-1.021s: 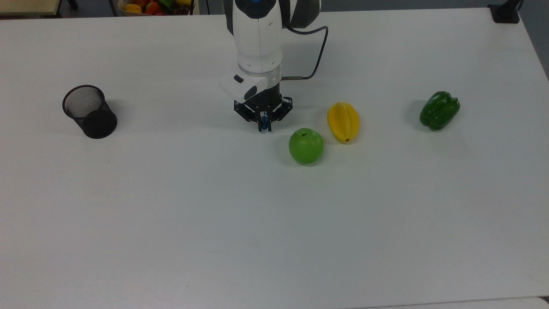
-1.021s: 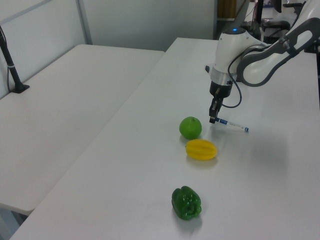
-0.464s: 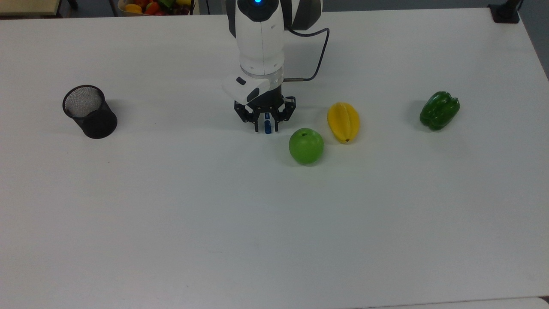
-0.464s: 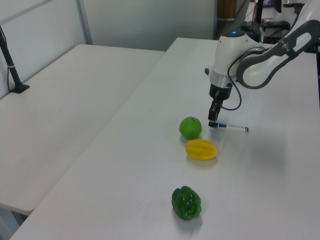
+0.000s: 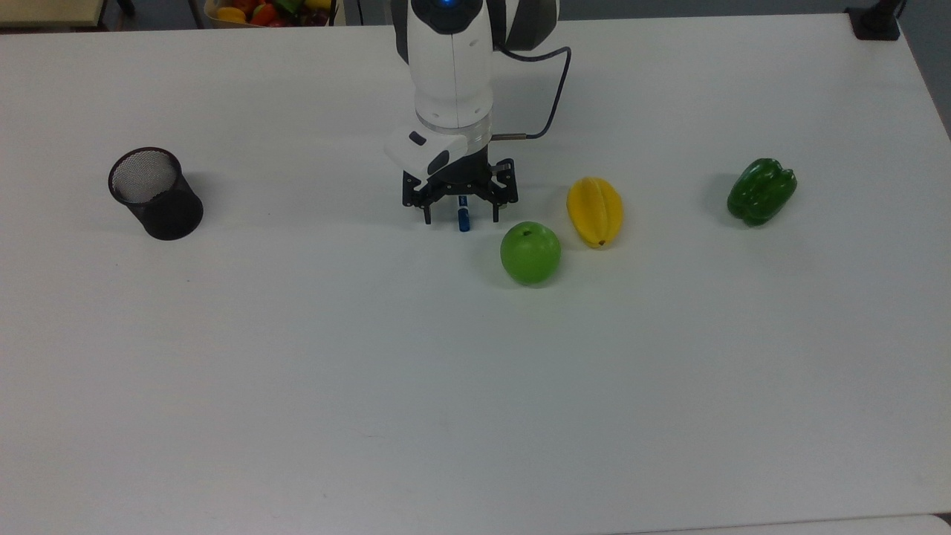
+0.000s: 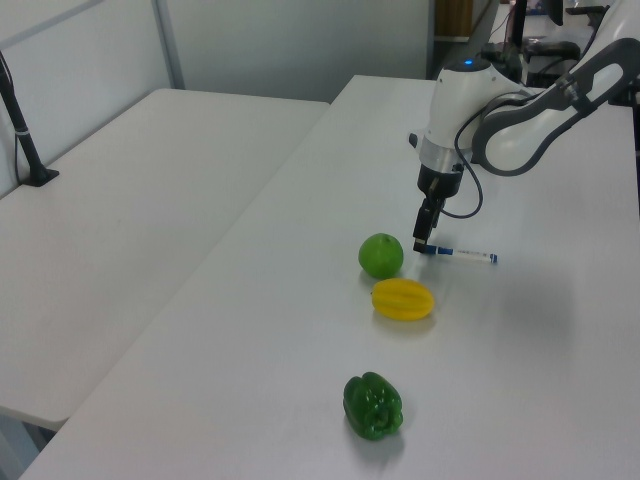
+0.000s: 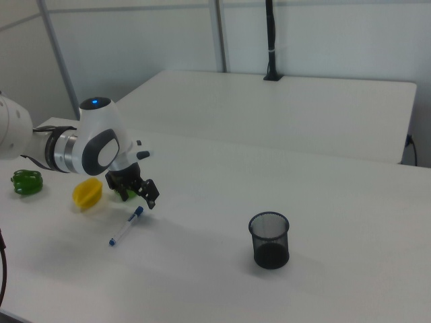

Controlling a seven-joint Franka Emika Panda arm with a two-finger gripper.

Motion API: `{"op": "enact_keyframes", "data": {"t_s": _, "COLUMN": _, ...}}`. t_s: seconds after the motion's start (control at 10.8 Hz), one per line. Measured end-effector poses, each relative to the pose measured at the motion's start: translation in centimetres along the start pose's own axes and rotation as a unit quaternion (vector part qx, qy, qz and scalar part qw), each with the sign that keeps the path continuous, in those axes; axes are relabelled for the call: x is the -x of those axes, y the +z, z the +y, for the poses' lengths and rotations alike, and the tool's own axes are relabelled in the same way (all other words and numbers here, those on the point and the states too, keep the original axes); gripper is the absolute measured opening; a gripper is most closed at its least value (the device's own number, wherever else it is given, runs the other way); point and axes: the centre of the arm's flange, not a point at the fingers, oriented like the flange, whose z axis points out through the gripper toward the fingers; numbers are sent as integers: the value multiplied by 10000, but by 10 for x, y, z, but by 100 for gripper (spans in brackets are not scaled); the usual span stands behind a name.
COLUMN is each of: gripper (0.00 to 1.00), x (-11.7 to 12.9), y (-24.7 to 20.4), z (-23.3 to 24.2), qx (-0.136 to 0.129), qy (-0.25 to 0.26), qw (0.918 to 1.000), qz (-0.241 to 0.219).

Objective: Take marker pen

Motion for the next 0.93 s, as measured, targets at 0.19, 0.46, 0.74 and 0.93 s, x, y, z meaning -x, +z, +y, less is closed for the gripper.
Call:
{"op": "enact_keyframes", "data": {"t_s": 0.19, "gripper": 100, "x": -7, "y": -26, "z": 0, "qx": 8, "qy": 3, "qw": 10000, "qz": 46}}
{"op": "enact_keyframes", "data": {"t_s": 0.46, "gripper": 100, "x": -19, "y": -104, "z": 4, "qx": 82, "qy": 69, "qw": 9996, "qz": -252}}
{"op": "enact_keyframes", "data": {"t_s": 0.74, "gripper": 100, "x": -18, "y": -176, "z": 17, "qx": 141, "qy": 789, "qw": 9965, "qz": -219}}
{"op": "enact_keyframes", "data": {"t_s": 0.93, "gripper": 100, "x": -9, "y": -213, "z": 18, "qx": 217, "qy": 1484, "qw": 9879, "qz": -396}}
